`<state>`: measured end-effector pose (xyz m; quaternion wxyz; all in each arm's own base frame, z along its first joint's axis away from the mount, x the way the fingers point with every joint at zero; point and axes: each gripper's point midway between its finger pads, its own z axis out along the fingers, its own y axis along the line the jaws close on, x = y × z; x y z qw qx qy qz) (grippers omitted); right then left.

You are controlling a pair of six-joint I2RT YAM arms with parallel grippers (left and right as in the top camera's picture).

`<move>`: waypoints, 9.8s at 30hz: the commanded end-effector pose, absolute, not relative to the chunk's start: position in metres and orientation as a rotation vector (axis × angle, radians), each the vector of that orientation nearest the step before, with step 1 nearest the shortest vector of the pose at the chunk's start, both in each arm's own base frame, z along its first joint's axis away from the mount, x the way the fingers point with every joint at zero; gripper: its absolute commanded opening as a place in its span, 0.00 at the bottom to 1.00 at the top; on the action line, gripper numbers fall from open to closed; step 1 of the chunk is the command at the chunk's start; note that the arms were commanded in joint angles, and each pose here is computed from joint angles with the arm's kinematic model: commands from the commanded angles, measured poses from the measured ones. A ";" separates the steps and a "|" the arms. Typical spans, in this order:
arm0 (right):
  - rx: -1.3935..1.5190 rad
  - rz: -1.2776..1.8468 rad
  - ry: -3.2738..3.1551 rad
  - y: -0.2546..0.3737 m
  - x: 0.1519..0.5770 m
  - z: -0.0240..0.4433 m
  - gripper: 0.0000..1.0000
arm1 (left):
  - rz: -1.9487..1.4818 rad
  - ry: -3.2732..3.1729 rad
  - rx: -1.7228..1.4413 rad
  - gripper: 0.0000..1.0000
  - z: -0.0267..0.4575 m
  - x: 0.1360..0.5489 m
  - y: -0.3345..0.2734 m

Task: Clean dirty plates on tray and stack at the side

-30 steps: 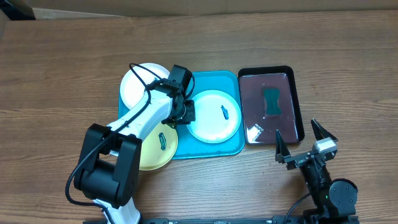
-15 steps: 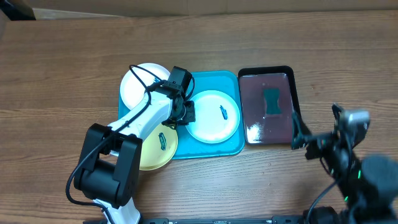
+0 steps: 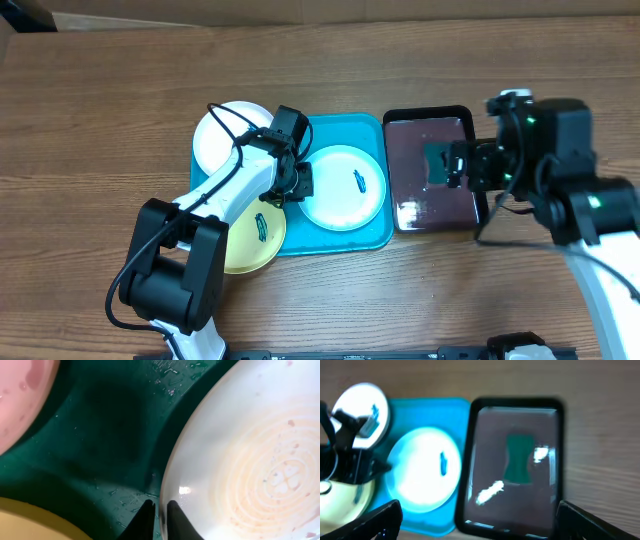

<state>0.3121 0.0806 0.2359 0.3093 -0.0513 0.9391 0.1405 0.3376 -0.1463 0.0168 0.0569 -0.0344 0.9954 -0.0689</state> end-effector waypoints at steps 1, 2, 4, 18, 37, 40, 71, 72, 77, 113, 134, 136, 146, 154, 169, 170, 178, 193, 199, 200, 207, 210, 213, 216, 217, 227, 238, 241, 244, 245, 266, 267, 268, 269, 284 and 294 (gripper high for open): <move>-0.186 0.548 2.486 0.103 0.313 0.239 1.00 | -0.210 3.007 -0.117 0.11 0.018 0.345 -0.146; -0.185 0.554 2.502 0.104 0.314 0.235 1.00 | -0.212 3.004 -0.116 0.10 0.018 0.346 -0.147; -0.197 0.549 2.512 0.104 0.316 0.231 1.00 | -0.213 3.002 -0.116 0.07 0.018 0.346 -0.147; 0.100 0.137 2.776 0.055 0.359 0.133 0.86 | -0.214 2.998 -0.115 0.04 0.018 0.347 -0.147; 0.061 0.069 2.972 0.066 0.373 0.032 0.72 | -0.212 3.000 -0.113 0.06 0.018 0.347 -0.148; 0.045 0.074 2.956 0.071 0.376 0.032 0.70 | -0.212 3.000 -0.113 0.06 0.018 0.347 -0.148; 0.003 0.031 3.170 0.073 0.322 0.027 0.04 | -0.212 3.001 -0.113 0.08 0.018 0.346 -0.147; 0.004 0.029 3.178 0.073 0.321 0.032 0.20 | -0.212 3.001 -0.113 0.08 0.018 0.346 -0.147; -0.027 0.019 3.171 0.073 0.325 0.038 0.79 | -0.212 3.001 -0.112 0.10 0.018 0.346 -0.147; 0.287 -0.078 3.073 0.060 0.335 0.016 0.58 | -0.208 3.008 -0.102 0.11 0.018 0.345 -0.147; 0.243 -0.021 2.979 0.070 0.377 0.095 0.04 | -0.217 2.959 -0.100 0.20 0.020 0.356 -0.149; 0.223 -0.011 2.955 0.071 0.384 0.109 0.04 | -0.221 2.952 -0.100 0.12 0.020 0.358 -0.150; 0.209 0.098 2.970 0.084 0.383 0.110 0.04 | -0.126 2.964 -0.179 0.04 0.018 0.355 -0.134; 0.136 -0.011 3.009 0.074 0.373 0.107 0.04 | -0.154 2.981 -0.294 0.09 0.017 0.356 -0.118; -0.070 -0.139 2.961 0.096 0.374 0.108 0.04 | -0.173 2.986 -0.283 0.21 0.018 0.355 -0.121; -0.071 -0.139 2.962 0.096 0.374 0.107 0.04 | -0.173 2.986 -0.278 0.20 0.018 0.355 -0.121; -0.073 -0.146 2.958 0.096 0.375 0.108 0.04 | -0.173 2.986 -0.279 0.24 0.018 0.355 -0.121; -0.084 -0.154 3.001 0.093 0.363 0.095 0.04 | -0.173 2.987 -0.279 0.09 0.017 0.355 -0.121; -0.091 -0.159 3.010 0.091 0.357 0.067 0.04 | -0.173 2.987 -0.279 0.06 0.017 0.355 -0.121; -0.091 -0.159 3.011 0.091 0.356 0.064 0.04 | -0.173 2.987 -0.279 0.06 0.017 0.355 -0.121; -0.116 -0.142 2.969 0.090 0.354 0.026 0.04 | -0.171 2.990 -0.279 0.07 0.017 0.354 -0.120; -0.115 -0.142 2.968 0.089 0.351 0.017 0.18 | -0.171 2.991 -0.279 0.07 0.017 0.354 -0.120; -0.117 -0.145 2.974 0.088 0.349 0.015 0.24 | -0.170 2.990 -0.279 0.07 0.017 0.354 -0.120; -0.117 -0.144 2.972 0.088 0.349 0.015 0.25 | -0.170 2.990 -0.279 0.07 0.017 0.354 -0.120; -0.116 -0.143 2.970 0.088 0.350 0.015 0.25 | -0.170 2.990 -0.279 0.07 0.017 0.354 -0.120; -0.113 -0.152 2.952 0.088 0.355 0.020 0.33 | -0.170 2.991 -0.280 0.07 0.017 0.354 -0.120; -0.110 -0.144 2.936 0.090 0.362 0.026 0.49 | -0.168 2.993 -0.280 0.07 0.015 0.353 -0.120; -0.110 -0.144 2.935 0.090 0.362 0.026 0.48 | -0.168 2.993 -0.280 0.07 0.015 0.353 -0.120; -0.111 -0.144 2.938 0.090 0.361 0.026 0.41 | -0.168 2.993 -0.280 0.07 0.015 0.353 -0.120; -0.111 -0.145 2.939 0.090 0.361 0.026 0.36 | -0.168 2.993 -0.280 0.07 0.015 0.353 -0.120; -0.113 -0.149 2.948 0.090 0.359 0.027 0.42 | -0.168 2.993 -0.280 0.08 0.015 0.353 -0.120; -0.113 -0.150 2.950 0.090 0.359 0.029 0.42 | -0.168 2.993 -0.280 0.08 0.015 0.353 -0.120; -0.113 -0.152 2.952 0.090 0.359 0.030 0.42 | -0.168 2.993 -0.280 0.08 0.015 0.353 -0.120; -0.113 -0.152 2.954 0.090 0.360 0.033 0.42 | -0.168 2.994 -0.280 0.08 0.015 0.353 -0.120; -0.114 -0.153 2.970 0.089 0.357 0.035 0.44 | -0.168 2.994 -0.280 0.09 0.015 0.353 -0.120; -0.114 -0.153 2.971 0.089 0.355 0.028 0.43 | -0.168 2.994 -0.280 0.09 0.015 0.352 -0.120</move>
